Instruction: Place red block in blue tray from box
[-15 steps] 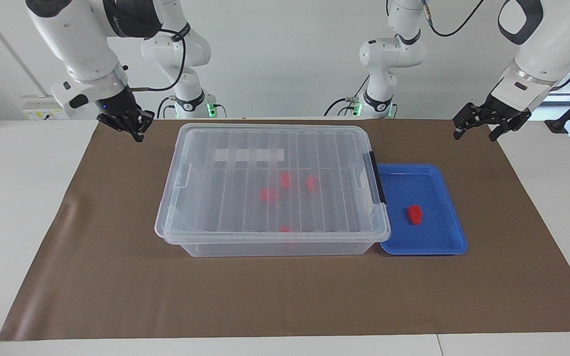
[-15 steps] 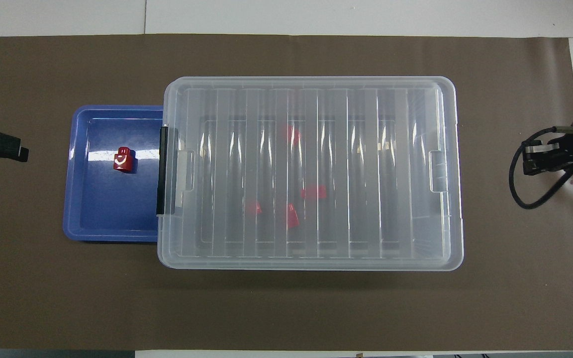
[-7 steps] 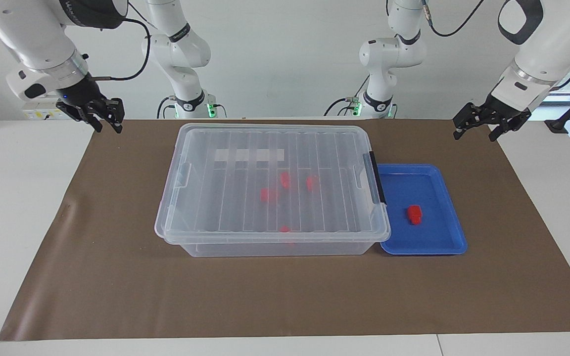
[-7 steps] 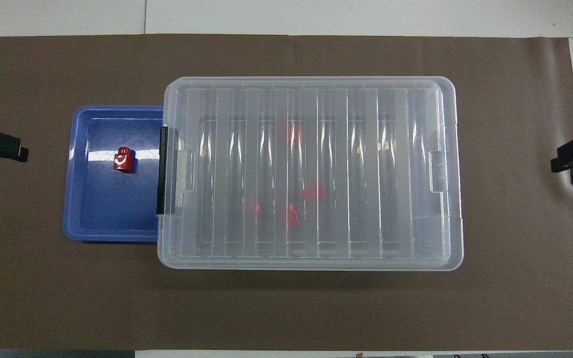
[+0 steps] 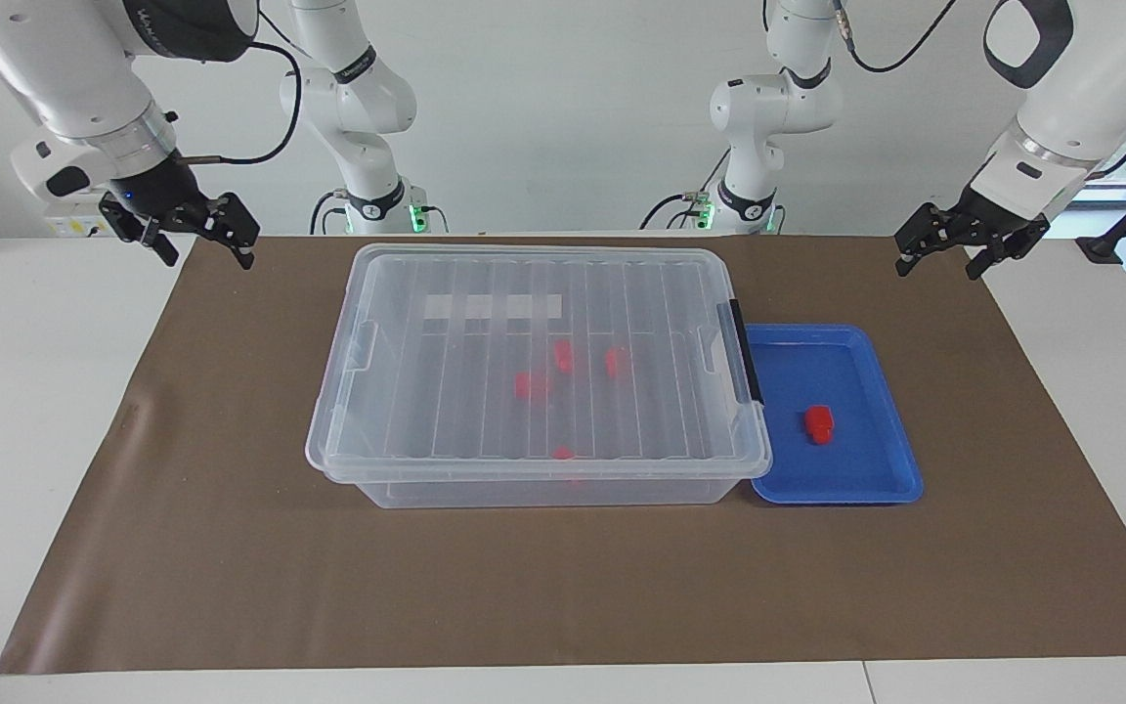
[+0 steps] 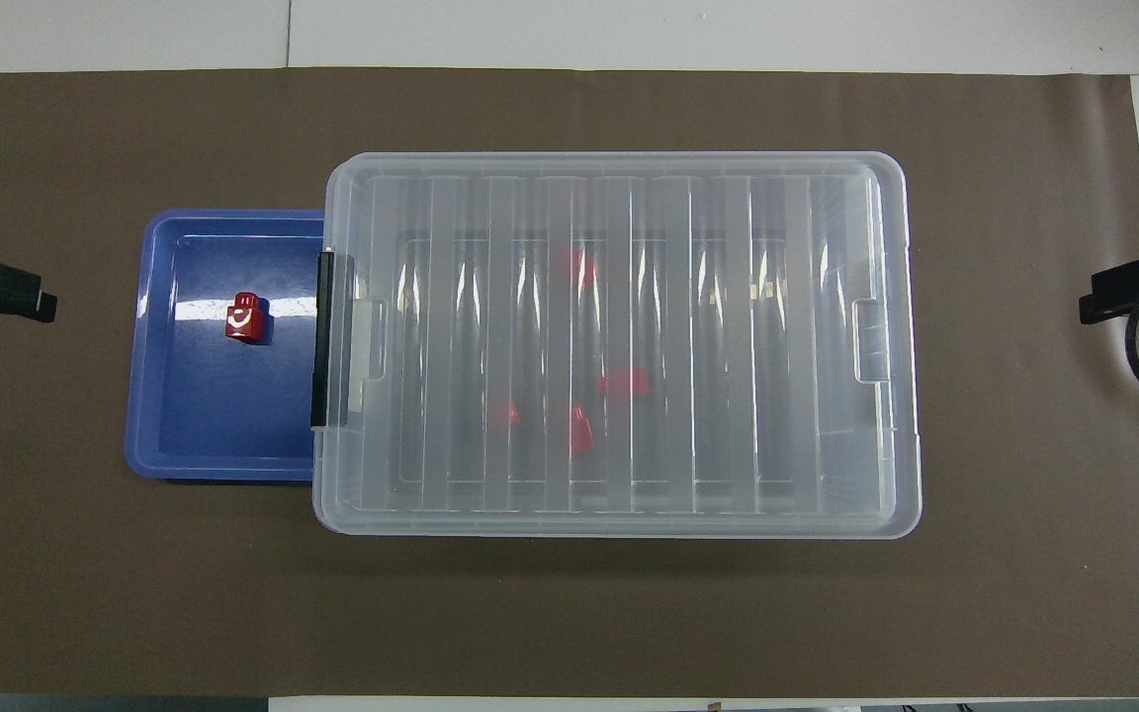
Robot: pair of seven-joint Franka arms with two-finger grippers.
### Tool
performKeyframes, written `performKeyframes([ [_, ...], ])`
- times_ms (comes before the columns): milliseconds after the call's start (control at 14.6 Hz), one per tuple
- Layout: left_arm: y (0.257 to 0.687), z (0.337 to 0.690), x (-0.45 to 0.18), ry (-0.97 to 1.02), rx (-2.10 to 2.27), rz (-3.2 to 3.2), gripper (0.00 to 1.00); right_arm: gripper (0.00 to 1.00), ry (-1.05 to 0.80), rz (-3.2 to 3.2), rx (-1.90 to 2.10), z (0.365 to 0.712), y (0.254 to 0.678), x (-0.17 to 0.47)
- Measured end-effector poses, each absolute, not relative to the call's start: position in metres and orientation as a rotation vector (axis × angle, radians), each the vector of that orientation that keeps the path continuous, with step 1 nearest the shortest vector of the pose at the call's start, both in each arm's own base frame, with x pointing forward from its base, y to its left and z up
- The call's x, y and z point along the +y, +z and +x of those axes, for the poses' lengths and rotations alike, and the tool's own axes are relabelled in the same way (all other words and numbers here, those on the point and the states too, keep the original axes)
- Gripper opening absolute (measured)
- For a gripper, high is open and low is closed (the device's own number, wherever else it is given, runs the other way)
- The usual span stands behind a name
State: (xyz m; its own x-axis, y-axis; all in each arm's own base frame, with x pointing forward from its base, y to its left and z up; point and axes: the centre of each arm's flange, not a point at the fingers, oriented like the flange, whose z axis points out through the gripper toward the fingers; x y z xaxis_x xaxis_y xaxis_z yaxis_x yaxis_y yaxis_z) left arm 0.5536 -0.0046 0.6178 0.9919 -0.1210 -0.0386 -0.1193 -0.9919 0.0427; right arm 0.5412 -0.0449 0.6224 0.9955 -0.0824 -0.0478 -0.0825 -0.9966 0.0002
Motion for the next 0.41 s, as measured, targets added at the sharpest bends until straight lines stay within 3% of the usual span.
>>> performKeyframes([
  [410, 0.6178, 0.5536, -0.0046, -0.064, -0.187, 3.095, 1.00, 1.00, 0.071, -3.137, 0.122, 0.5418, 0.6218, -0.0425],
])
